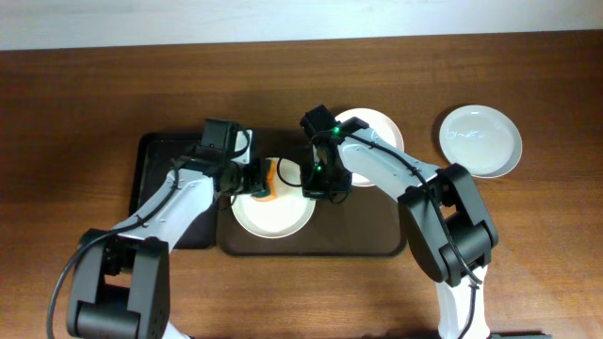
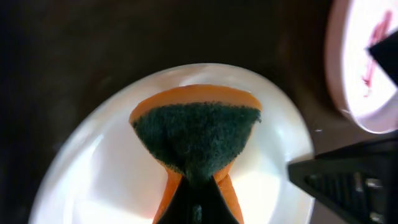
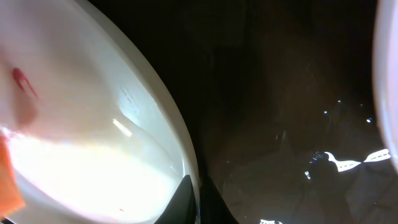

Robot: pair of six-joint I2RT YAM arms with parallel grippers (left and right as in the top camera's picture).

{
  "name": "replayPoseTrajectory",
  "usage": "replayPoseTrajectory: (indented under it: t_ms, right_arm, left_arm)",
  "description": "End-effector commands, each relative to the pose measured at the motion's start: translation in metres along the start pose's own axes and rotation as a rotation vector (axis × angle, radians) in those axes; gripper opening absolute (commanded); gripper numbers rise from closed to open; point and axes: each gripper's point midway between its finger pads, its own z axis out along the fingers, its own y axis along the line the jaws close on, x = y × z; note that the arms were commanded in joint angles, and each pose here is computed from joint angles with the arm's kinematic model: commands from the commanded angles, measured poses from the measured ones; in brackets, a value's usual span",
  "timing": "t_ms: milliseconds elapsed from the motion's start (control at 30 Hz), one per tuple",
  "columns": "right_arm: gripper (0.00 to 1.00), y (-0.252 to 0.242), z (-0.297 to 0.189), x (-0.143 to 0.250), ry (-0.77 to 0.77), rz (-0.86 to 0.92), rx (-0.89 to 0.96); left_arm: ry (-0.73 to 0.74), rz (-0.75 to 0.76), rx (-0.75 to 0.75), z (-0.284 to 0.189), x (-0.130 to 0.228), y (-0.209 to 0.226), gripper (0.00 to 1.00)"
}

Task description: Clean dirty plates on tray and stack at the side

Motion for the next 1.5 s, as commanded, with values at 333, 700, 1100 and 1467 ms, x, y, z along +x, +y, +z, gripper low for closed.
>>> replayPoseTrajectory:
  t_ms: [333,700,1100,1467]
  right_arm:
    - [0.04,-0.015,0.002,0.003,-0.008,-0.008,0.085]
    - [0.04,-0.018,-0.022,-0.007,-0.079,-0.097,0.134]
    - [0.04,-0.031,-0.135,-0.018,-0.375,-0.181,0.326]
    - [0.04,-0.022,-0.208,-0.014,-0.677,-0.28,0.729]
  left_arm:
    - [0.03,-0.12,-0.2,0.014,0.011,0.052,0.0]
    - [-0.11,-0.078,-0.187,-0.083,-0.007,0.038,0.0]
    - [-0.107,-0.198,-0.461,-0.104,-0.001,0.123,0.0]
    - [0.103,-0.237,-0.494,-0.048,0.035,0.15,0.0]
